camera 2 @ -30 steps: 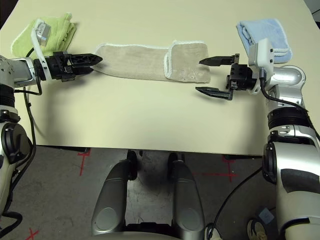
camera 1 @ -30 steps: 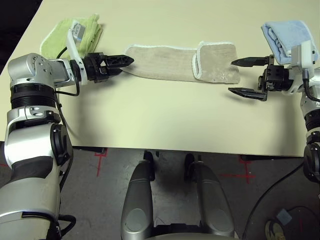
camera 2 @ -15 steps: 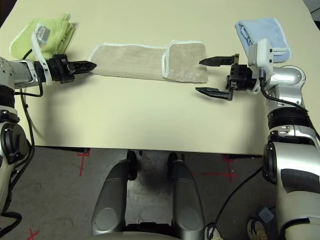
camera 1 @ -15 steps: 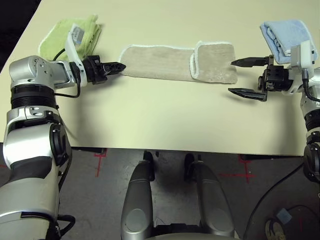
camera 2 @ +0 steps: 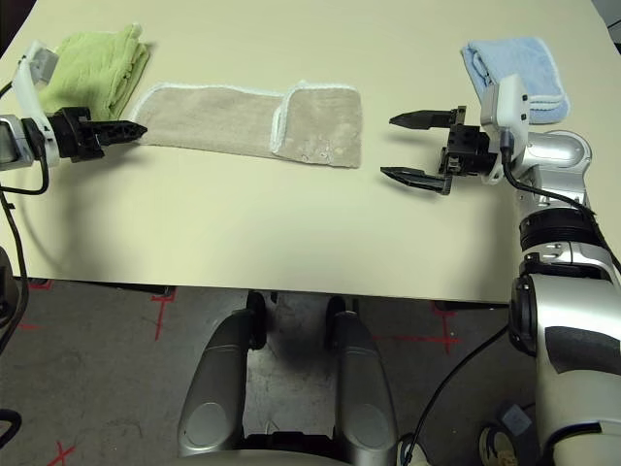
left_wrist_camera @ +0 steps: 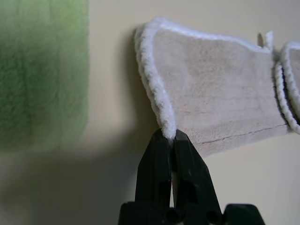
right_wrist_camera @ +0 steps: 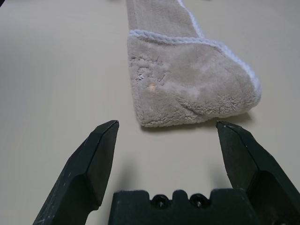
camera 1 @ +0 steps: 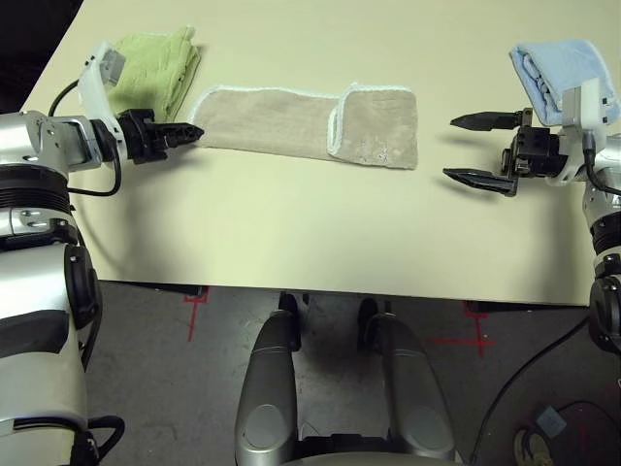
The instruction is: Fold the towel and set it aside.
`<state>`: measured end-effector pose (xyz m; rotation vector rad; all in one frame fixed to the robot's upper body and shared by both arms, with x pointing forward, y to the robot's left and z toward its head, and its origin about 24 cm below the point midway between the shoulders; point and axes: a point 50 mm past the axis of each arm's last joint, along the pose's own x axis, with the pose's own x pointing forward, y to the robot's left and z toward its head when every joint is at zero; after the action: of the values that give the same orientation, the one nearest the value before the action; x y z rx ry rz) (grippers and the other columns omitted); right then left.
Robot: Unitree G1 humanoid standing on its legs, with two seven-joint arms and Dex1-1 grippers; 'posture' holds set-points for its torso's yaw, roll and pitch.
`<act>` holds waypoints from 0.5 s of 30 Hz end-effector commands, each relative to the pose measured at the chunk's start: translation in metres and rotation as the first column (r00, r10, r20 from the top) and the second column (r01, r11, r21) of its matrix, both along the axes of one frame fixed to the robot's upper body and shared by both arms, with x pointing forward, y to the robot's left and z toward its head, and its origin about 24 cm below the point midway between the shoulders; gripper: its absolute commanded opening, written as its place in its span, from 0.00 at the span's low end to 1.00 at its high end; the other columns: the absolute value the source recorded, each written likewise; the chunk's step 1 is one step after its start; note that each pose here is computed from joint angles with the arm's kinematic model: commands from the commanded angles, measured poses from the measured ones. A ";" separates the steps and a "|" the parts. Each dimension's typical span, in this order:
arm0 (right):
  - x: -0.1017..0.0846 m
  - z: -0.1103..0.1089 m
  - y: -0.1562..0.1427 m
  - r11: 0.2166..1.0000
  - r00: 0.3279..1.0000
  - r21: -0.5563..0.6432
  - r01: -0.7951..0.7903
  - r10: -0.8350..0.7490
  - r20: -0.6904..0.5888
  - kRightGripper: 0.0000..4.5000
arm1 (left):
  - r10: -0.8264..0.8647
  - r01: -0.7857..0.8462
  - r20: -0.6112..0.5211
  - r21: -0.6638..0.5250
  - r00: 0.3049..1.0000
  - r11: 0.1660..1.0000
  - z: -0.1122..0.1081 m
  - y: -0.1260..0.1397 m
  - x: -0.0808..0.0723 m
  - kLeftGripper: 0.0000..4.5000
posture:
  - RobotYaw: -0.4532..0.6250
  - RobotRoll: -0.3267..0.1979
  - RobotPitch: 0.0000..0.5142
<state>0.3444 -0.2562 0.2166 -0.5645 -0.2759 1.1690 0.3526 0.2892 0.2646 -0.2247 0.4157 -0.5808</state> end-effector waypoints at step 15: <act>0.002 -0.008 -0.010 0.995 0.995 0.047 0.083 -0.080 -0.055 1.00 | -0.422 0.428 0.219 0.023 0.880 0.904 0.076 -0.084 -0.015 0.02 | 0.45 0.62 0.69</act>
<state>0.3477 -0.2599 0.2127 -0.4943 -0.2481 1.1167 0.3412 0.2146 0.3371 -0.0968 0.2319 -0.9860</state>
